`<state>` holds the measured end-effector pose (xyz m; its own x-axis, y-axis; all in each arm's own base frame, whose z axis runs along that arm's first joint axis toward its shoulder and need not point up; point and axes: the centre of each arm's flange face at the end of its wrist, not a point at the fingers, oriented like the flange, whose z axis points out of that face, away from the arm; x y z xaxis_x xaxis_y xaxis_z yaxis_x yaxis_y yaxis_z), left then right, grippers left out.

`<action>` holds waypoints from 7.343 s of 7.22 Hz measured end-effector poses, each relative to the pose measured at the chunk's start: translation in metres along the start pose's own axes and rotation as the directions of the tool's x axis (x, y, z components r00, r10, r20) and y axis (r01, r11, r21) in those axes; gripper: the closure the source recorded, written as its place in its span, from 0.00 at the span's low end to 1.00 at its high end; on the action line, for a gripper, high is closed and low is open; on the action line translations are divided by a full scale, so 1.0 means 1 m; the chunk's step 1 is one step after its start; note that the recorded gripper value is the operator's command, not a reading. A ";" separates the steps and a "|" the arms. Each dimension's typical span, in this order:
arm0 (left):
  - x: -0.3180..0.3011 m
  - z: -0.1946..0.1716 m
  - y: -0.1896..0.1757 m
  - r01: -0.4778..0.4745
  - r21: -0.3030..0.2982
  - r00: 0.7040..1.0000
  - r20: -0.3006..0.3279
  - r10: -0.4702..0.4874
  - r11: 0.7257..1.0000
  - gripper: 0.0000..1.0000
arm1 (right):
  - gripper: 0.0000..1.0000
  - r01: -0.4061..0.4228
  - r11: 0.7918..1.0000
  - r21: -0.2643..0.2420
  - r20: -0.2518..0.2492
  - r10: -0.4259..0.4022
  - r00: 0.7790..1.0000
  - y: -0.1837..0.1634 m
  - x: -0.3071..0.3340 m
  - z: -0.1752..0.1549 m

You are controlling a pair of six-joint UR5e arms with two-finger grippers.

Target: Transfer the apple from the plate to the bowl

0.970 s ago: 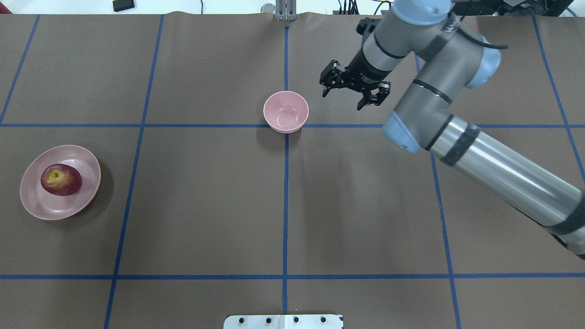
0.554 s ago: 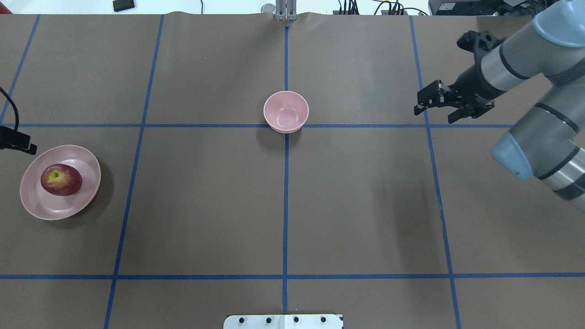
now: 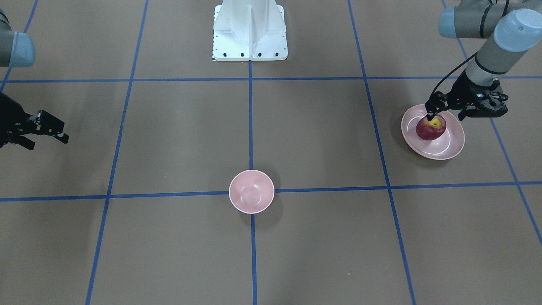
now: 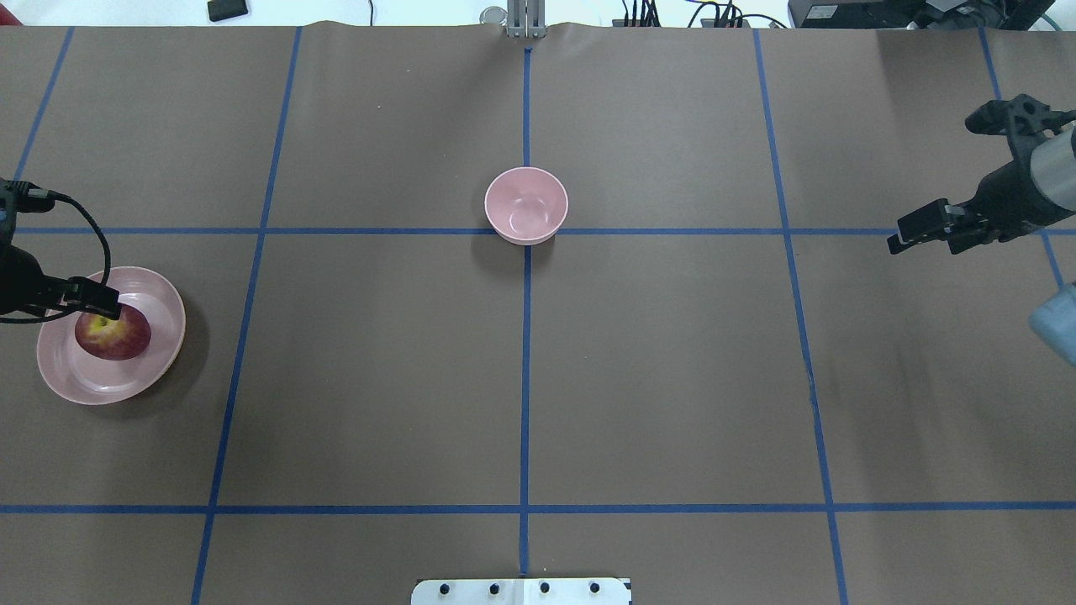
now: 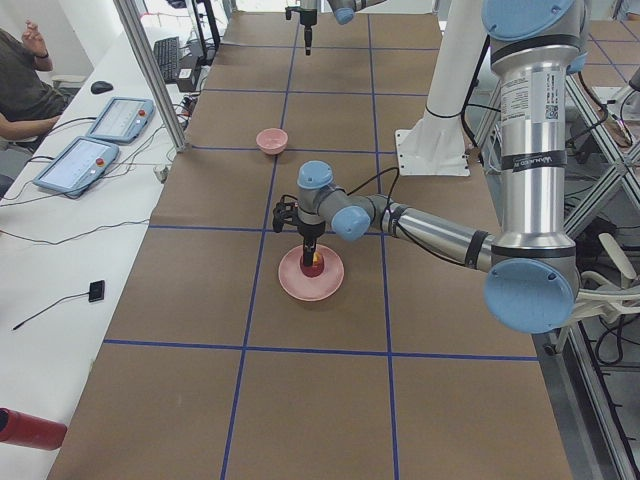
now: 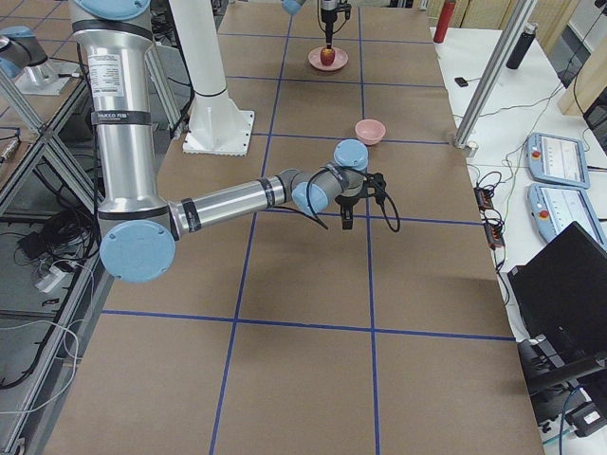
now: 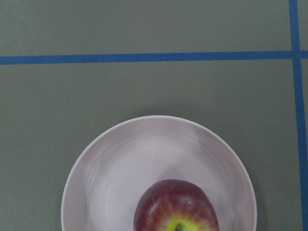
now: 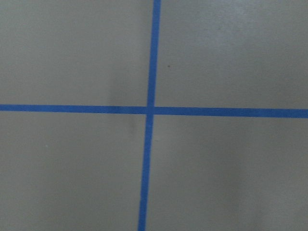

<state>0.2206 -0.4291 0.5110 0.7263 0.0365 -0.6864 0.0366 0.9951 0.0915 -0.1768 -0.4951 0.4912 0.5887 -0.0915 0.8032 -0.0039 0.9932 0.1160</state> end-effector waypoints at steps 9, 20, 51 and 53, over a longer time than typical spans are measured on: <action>-0.004 0.027 -0.007 0.012 -0.025 1.000 0.011 -0.012 1.000 0.02 | 0.00 0.096 0.995 0.034 -0.084 -0.093 0.992 0.051 0.070 -0.051; 0.010 0.060 0.002 0.030 -0.076 0.999 -0.043 -0.033 0.997 1.00 | 0.00 0.094 0.995 0.032 -0.100 -0.091 0.991 0.051 0.074 -0.046; 0.522 0.016 -0.189 0.183 0.076 0.975 -0.145 -0.171 0.980 0.02 | 0.00 0.080 0.997 0.016 -0.104 -0.078 0.992 0.047 0.077 -0.035; 0.524 0.010 -0.188 0.182 0.082 0.973 -0.156 -0.168 0.980 0.02 | 0.00 0.080 0.997 0.016 -0.104 -0.078 0.992 0.047 0.077 -0.035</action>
<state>0.6013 -0.5977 0.1410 0.5935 -0.1172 -0.7963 0.2243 0.9742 0.0238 -0.1039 -0.4534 0.5379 0.6682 -0.1604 0.7265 0.0302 0.9815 0.1890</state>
